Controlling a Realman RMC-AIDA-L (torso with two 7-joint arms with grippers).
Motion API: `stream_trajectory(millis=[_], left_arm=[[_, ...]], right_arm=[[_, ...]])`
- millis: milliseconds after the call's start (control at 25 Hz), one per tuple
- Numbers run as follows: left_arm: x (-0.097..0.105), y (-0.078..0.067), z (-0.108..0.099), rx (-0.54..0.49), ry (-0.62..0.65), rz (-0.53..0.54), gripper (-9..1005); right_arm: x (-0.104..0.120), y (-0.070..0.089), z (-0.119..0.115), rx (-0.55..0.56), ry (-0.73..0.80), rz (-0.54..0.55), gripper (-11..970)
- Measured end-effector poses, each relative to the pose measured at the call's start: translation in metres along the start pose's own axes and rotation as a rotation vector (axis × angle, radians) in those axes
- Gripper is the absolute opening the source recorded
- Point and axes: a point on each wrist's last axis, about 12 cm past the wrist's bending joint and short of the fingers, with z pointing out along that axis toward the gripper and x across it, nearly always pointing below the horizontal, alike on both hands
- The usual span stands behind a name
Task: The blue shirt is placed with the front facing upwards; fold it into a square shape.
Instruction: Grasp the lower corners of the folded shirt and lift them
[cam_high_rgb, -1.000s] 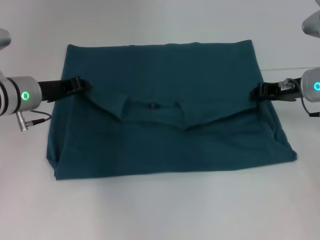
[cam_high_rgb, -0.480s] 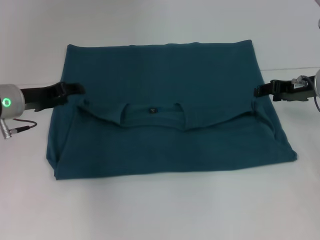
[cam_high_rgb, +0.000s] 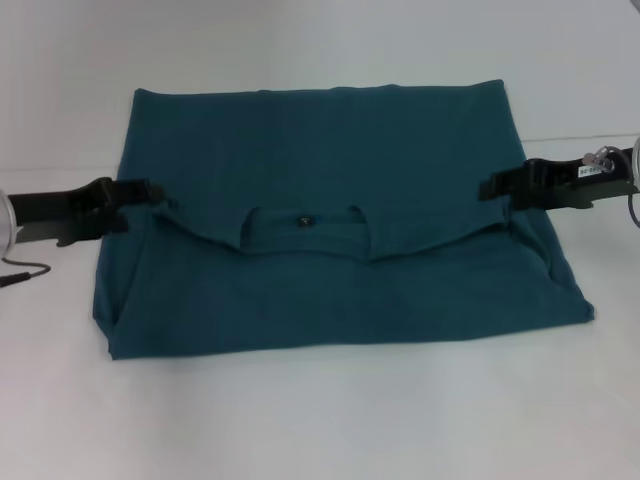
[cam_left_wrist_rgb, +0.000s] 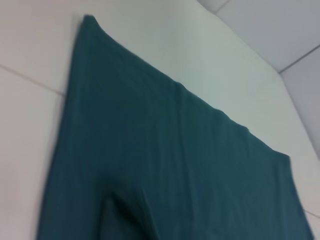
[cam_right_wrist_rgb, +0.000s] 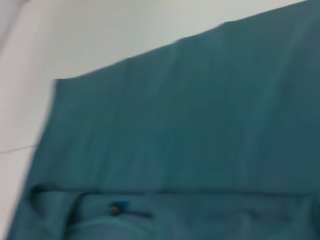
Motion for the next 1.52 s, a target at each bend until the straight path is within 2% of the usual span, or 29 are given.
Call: stream_trajectory(millis=[240, 440, 600, 800, 1000, 1240, 1520], left_arm=[[0.010, 0.009, -0.016, 0.074, 0.026, -0.064, 769], [0.021, 0.024, -0.036, 0.120, 0.052, -0.118, 768], [0.027, 0.033, -0.048, 0.125, 0.082, -0.135, 767], [0.040, 0.049, -0.061, 0.097, 0.112, -0.185, 766], [0.051, 0.061, -0.064, 0.069, 0.126, -0.237, 765], [0.056, 0.063, -0.053, 0.052, 0.124, -0.275, 761], [0.062, 0.062, -0.031, -0.004, 0.115, -0.238, 748]], right_arm=[[0.010, 0.016, -0.009, -0.225, 0.034, -0.013, 614], [0.020, 0.022, -0.015, -0.315, 0.108, -0.028, 613], [0.018, 0.021, -0.022, -0.312, 0.148, -0.026, 611], [0.008, 0.016, -0.029, -0.219, 0.197, 0.003, 610], [0.000, 0.016, -0.029, -0.183, 0.182, -0.003, 608], [-0.001, 0.018, -0.026, -0.179, 0.178, -0.008, 606], [0.000, 0.016, -0.027, -0.179, 0.174, -0.001, 604]])
